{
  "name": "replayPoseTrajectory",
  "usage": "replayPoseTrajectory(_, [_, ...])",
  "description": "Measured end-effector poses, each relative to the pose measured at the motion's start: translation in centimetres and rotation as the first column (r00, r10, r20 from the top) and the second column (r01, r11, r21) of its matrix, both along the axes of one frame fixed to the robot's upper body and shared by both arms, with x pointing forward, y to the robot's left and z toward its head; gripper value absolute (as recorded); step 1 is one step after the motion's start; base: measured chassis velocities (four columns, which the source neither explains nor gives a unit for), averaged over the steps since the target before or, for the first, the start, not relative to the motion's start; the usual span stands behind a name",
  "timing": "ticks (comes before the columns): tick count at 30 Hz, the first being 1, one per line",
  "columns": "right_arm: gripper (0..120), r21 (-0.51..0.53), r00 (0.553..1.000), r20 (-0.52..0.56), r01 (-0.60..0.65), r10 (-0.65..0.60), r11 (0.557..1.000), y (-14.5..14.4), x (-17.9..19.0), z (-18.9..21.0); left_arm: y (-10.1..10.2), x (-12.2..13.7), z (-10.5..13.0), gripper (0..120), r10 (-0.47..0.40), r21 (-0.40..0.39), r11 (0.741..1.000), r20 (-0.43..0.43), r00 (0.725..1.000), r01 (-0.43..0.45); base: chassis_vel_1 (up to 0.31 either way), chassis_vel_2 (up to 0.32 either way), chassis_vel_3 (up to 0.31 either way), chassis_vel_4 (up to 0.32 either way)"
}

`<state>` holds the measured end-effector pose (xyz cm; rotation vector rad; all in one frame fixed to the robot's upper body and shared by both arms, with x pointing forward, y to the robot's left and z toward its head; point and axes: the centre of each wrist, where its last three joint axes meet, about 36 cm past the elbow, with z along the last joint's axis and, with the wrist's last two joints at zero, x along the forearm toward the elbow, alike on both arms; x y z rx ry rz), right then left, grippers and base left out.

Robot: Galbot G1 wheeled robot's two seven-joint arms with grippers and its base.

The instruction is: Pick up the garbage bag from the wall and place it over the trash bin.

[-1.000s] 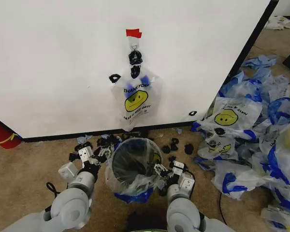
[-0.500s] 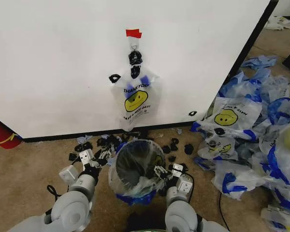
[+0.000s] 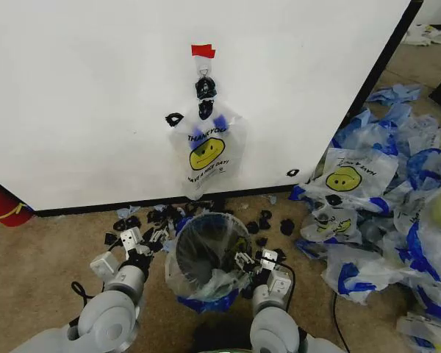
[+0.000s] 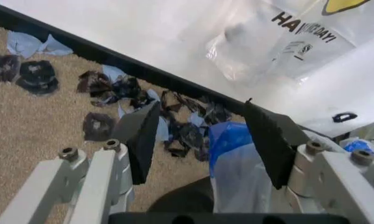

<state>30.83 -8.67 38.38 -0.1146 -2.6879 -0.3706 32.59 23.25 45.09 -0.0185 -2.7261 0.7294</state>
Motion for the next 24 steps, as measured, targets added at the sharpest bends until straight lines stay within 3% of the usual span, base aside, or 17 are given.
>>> replayPoseTrajectory(24, [90, 0.028, 1.000, 0.000, 0.000, 0.000, 1.000, 0.7, -0.1, 2.3, 0.1, 0.1, -0.1, 59, -0.004, 0.002, 1.000, 0.006, 1.000, 0.004, 0.000, 0.000, 0.000, 0.000])
